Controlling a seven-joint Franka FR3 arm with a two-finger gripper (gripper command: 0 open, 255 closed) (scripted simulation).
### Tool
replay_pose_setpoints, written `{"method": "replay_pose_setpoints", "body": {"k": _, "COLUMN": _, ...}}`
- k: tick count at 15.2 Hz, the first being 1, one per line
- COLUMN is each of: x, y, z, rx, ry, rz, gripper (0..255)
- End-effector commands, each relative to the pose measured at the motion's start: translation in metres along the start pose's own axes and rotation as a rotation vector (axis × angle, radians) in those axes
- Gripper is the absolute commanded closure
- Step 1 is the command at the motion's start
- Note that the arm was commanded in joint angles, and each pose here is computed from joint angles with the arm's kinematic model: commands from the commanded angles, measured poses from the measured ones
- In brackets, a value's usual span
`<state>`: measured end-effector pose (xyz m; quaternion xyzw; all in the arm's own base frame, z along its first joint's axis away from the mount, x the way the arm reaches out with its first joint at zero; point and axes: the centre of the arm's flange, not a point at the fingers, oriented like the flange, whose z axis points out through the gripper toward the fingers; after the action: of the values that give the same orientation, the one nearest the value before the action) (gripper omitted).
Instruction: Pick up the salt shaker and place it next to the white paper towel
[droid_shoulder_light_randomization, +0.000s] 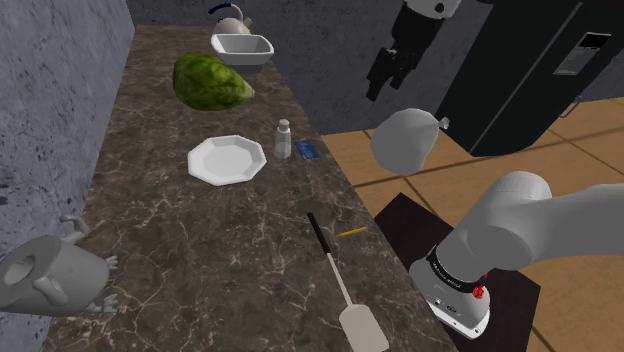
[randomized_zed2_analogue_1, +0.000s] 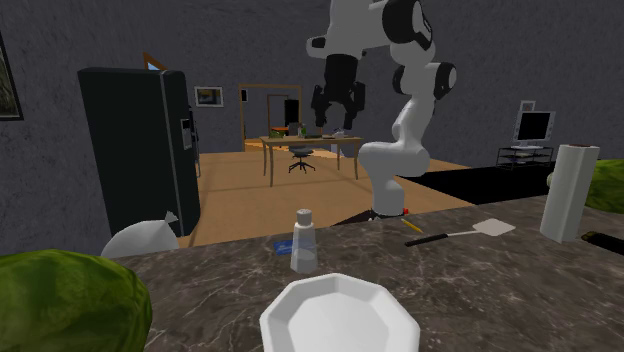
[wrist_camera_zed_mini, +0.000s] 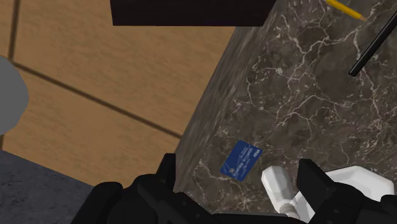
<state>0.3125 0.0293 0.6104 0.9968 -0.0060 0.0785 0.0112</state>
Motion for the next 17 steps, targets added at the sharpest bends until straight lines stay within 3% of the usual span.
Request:
{"method": "replay_pose_setpoints", "body": {"k": 1, "x": 0.000, "y": 0.000, "z": 0.000, "rx": 0.000, "ry": 0.000, "rz": 0.000, "gripper": 0}}
{"method": "replay_pose_setpoints", "body": {"k": 17, "x": 0.154, "y": -0.082, "z": 0.119, "rx": 0.074, "ry": -0.038, "rz": 0.016, "gripper": 0}}
